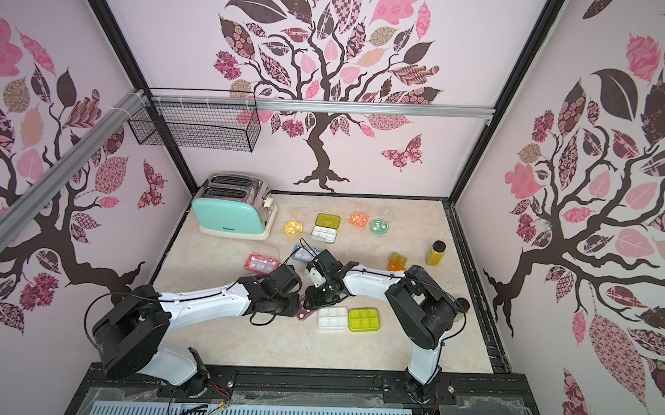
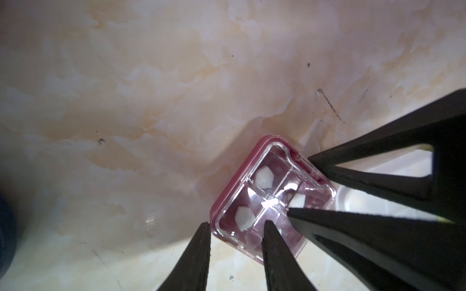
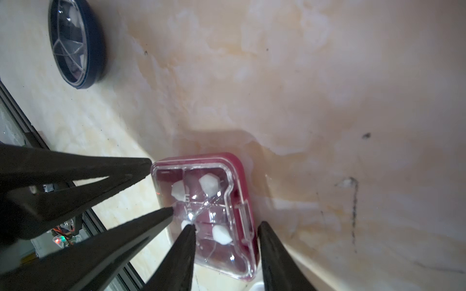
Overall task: Close pillboxes
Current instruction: Close the lid on the pillbox.
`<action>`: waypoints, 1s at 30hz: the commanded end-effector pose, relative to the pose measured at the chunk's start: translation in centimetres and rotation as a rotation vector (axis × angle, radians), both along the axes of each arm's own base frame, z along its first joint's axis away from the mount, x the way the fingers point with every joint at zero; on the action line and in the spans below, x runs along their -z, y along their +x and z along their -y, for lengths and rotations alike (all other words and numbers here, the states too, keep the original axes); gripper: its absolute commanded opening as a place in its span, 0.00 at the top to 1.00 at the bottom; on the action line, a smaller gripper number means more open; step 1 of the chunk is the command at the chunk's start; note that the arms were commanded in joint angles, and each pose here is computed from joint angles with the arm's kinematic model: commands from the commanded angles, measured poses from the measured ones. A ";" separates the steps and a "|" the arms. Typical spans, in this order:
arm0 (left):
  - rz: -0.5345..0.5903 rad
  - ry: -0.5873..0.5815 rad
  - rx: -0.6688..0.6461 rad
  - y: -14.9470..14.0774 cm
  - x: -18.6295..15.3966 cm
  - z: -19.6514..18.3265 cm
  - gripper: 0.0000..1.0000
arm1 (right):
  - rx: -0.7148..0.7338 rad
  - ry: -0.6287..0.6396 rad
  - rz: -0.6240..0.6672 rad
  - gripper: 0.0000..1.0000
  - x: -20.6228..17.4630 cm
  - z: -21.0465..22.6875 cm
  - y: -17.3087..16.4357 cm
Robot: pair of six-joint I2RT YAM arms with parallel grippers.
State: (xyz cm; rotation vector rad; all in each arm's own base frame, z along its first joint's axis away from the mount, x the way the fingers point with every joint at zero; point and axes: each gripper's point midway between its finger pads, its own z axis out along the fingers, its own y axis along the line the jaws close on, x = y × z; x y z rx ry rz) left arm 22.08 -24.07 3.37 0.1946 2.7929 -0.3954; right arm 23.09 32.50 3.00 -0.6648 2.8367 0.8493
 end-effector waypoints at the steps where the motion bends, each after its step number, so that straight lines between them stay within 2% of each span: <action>1: -0.080 0.066 -0.023 -1.9 3.1 -2.0 0.65 | -0.018 -0.036 -0.026 0.56 0.6 0.3 -0.7; 5: -0.069 0.061 -0.015 -1.9 2.3 -1.9 0.65 | -0.023 -0.030 -0.014 0.56 0.0 0.0 -0.4; 9: 0.002 0.051 0.004 -0.7 -0.8 -1.3 0.61 | -0.017 0.004 0.020 0.56 -2.3 -0.4 0.6; 15: 0.098 0.014 0.043 2.3 -4.0 0.2 0.50 | 0.058 0.039 0.114 0.47 -6.6 1.4 3.4; 21: 0.136 0.028 0.040 5.0 -3.7 1.5 0.49 | 0.124 0.035 0.137 0.46 -7.9 4.5 3.5; 25: 0.138 0.028 0.009 6.3 -3.0 1.6 0.54 | 0.122 0.052 0.117 0.46 -7.9 4.8 2.5; 30: 0.104 -0.038 0.038 6.1 -2.1 3.3 0.42 | 0.118 0.056 0.088 0.48 -7.0 4.7 2.0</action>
